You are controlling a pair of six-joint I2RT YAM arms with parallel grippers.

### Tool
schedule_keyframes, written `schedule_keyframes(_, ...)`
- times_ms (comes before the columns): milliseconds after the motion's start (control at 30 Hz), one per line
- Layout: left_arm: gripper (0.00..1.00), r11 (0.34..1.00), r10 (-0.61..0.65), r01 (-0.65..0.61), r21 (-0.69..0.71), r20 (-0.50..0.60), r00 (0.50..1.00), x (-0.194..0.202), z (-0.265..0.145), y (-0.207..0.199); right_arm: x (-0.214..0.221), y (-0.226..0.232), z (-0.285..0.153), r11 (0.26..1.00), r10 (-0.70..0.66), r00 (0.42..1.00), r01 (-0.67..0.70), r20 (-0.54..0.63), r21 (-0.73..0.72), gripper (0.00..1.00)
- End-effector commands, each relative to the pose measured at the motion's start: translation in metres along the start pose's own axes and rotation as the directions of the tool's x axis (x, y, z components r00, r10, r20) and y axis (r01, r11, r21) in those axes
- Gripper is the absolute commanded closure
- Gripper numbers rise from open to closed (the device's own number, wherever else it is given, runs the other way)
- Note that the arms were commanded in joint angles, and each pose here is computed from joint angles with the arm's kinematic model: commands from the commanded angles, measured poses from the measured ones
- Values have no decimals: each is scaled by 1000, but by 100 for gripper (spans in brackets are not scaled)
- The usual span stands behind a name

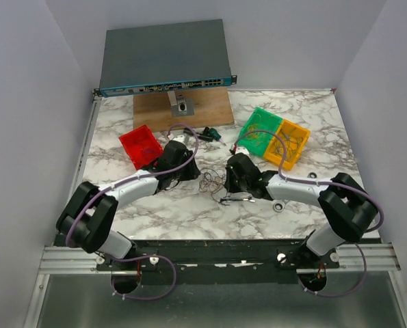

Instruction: Untangle the cables

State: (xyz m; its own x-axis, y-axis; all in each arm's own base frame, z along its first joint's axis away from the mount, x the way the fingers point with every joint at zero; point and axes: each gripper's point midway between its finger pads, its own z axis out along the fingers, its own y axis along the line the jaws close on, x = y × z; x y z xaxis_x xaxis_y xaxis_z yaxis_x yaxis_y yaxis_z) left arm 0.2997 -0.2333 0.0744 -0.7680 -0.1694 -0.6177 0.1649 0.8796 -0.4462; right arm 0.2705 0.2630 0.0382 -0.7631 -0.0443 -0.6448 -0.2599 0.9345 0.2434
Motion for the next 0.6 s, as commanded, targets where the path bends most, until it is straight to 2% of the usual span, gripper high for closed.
schedule_keyframes(0, 66, 997, -65, 64, 34, 31, 997, -18, 13, -1, -18, 11, -2, 999, 39, 998, -38, 49, -35, 82)
schedule_keyframes(67, 78, 996, -80, 79, 37, 29, 996, -20, 17, 3, -25, 10, -11, 998, 47, 996, -44, 79, -39, 81)
schedule_keyframes(133, 97, 996, -89, 88, 31, 29, 996, -22, 21, 7, -31, 9, -21, 998, 47, 994, -43, 103, -45, 81)
schedule_keyframes(167, 100, 996, -91, 90, 23, 32, 995, -23, 21, 10, -32, 9, -26, 998, 48, 993, -43, 110, -45, 83)
schedule_keyframes(267, 100, 997, -79, 79, 3, 57, 995, -28, 15, 15, -33, 6, -35, 998, 57, 991, -52, 117, -44, 94)
schedule_keyframes(333, 100, 997, -72, 73, -15, 81, 994, -32, 9, 18, -33, 2, -40, 998, 58, 991, -55, 120, -23, 94)
schedule_keyframes(400, 100, 997, -66, 70, -34, 101, 993, -36, 0, 21, -36, -8, -46, 998, 57, 989, -61, 139, 22, 99)
schedule_keyframes(567, 100, 994, -78, 91, -63, 182, 980, -49, -32, 35, -61, -38, -77, 983, 76, 963, -116, 259, 143, 99)
